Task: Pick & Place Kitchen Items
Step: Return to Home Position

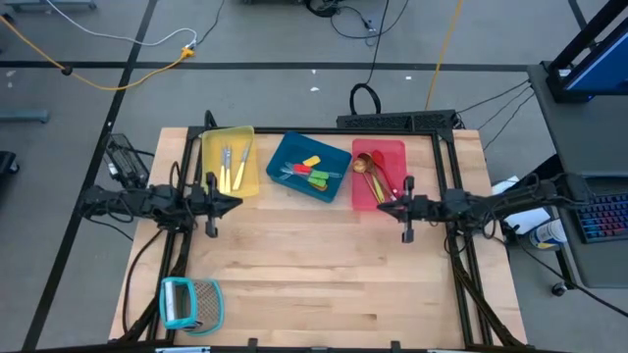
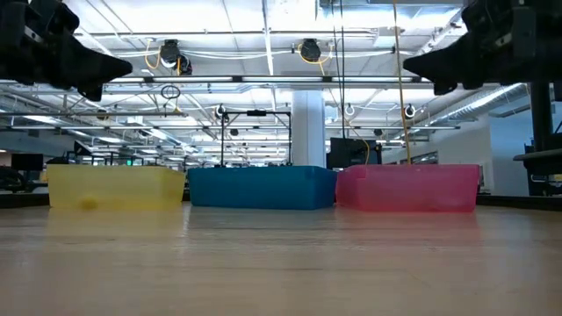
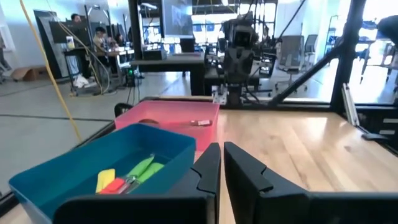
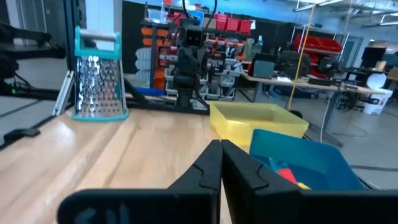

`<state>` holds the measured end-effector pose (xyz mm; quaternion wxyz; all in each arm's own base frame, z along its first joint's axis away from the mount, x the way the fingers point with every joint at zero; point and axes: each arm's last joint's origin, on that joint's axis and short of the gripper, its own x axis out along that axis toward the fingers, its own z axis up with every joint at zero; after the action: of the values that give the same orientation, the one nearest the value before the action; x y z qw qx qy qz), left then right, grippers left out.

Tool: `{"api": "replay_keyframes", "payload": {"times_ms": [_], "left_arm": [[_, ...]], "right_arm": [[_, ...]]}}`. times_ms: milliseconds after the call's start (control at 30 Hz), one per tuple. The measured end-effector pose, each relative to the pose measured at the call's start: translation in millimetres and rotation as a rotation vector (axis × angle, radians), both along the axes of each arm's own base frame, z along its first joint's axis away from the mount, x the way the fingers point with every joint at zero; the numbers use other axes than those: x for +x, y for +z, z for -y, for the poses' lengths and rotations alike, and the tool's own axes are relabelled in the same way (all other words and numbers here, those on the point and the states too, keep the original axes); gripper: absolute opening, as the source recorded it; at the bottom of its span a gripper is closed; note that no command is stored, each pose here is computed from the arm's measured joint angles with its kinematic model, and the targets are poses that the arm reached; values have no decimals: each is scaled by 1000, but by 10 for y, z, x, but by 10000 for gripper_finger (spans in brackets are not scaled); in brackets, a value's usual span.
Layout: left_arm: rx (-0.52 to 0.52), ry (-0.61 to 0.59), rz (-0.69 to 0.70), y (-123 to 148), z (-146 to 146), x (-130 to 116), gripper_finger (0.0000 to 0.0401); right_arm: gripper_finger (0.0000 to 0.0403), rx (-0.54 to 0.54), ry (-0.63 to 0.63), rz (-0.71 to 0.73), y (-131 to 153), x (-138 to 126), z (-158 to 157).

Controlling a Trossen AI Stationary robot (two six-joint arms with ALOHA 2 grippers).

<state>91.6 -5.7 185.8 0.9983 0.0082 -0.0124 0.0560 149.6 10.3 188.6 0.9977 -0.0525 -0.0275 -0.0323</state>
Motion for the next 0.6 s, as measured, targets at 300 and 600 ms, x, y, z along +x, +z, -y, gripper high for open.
{"api": "replay_keyframes", "payload": {"times_ms": [300,600], "left_arm": [[-27,2,-18,-109,3,27,3],[1,7,-18,-111,2,29,27]], "right_arm": [[0,-10,-36,-100,-69,-167,61],[0,14,-55,-82,-37,-307,96]]}}
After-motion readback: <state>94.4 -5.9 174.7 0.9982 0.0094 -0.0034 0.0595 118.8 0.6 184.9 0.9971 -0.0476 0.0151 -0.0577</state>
